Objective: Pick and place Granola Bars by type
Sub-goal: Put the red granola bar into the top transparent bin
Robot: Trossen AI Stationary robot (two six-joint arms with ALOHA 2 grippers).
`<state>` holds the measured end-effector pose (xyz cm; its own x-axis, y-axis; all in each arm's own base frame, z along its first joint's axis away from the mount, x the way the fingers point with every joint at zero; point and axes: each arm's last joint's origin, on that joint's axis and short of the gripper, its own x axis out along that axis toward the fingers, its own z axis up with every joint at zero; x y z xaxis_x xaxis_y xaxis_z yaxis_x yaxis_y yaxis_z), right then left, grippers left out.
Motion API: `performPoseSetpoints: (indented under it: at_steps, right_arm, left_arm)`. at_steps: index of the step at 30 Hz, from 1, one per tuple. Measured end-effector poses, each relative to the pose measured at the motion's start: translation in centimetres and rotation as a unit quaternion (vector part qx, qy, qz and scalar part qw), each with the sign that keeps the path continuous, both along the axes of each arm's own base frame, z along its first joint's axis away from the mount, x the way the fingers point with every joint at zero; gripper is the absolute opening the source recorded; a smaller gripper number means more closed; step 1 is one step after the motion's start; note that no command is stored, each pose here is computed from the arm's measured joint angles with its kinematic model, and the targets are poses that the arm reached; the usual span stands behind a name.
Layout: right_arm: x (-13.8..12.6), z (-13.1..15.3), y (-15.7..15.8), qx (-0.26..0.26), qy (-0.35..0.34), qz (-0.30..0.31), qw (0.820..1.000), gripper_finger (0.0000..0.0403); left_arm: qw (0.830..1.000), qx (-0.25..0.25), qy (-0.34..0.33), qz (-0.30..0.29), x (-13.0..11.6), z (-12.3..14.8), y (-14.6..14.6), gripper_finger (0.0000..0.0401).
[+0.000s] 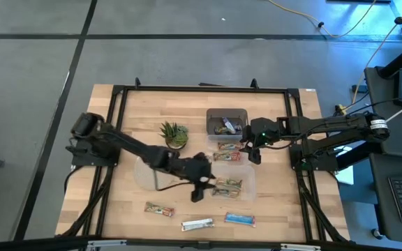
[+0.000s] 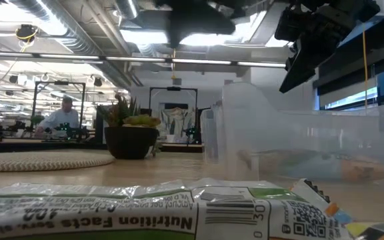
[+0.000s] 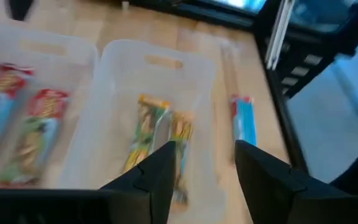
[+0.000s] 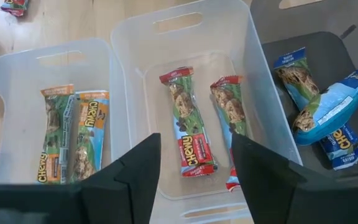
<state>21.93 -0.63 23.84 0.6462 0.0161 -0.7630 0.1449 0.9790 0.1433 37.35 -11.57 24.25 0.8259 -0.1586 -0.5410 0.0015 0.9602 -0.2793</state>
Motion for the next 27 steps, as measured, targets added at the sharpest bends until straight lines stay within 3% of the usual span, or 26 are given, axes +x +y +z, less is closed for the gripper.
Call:
performPoseSetpoints:
  at_steps: [5, 10, 13, 19, 27]
  right_arm:
    - [0.0, 0.0, 0.0, 0.000, 0.001, 0.000, 1.000, 0.0200]
    - [0.0, 0.0, 0.0, -0.001, 0.002, 0.000, 1.000, 0.0200]
    - [0.0, 0.0, 0.0, -0.005, 0.001, -0.004, 1.000, 0.0200]
    - [0.1, 0.1, -0.1, -0.008, -0.006, -0.005, 1.000, 0.0200]
    - [0.4, 0.3, -0.1, -0.009, -0.025, -0.005, 1.000, 0.0200]
  left_arm:
    - [0.995, 0.085, 0.055, 0.005, -3.8, 1.5, -2.1, 0.0157]
    - [0.971, 0.182, 0.129, -0.086, -7.2, 0.4, -5.3, 0.0157]
    - [0.965, 0.177, 0.167, -0.092, -8.6, -0.5, -6.9, 0.0157]
    - [0.968, 0.119, 0.212, -0.058, -10.4, -1.5, -9.2, 0.0157]
    - [0.957, 0.115, 0.264, -0.035, -11.4, -3.8, -10.8, 0.0157]
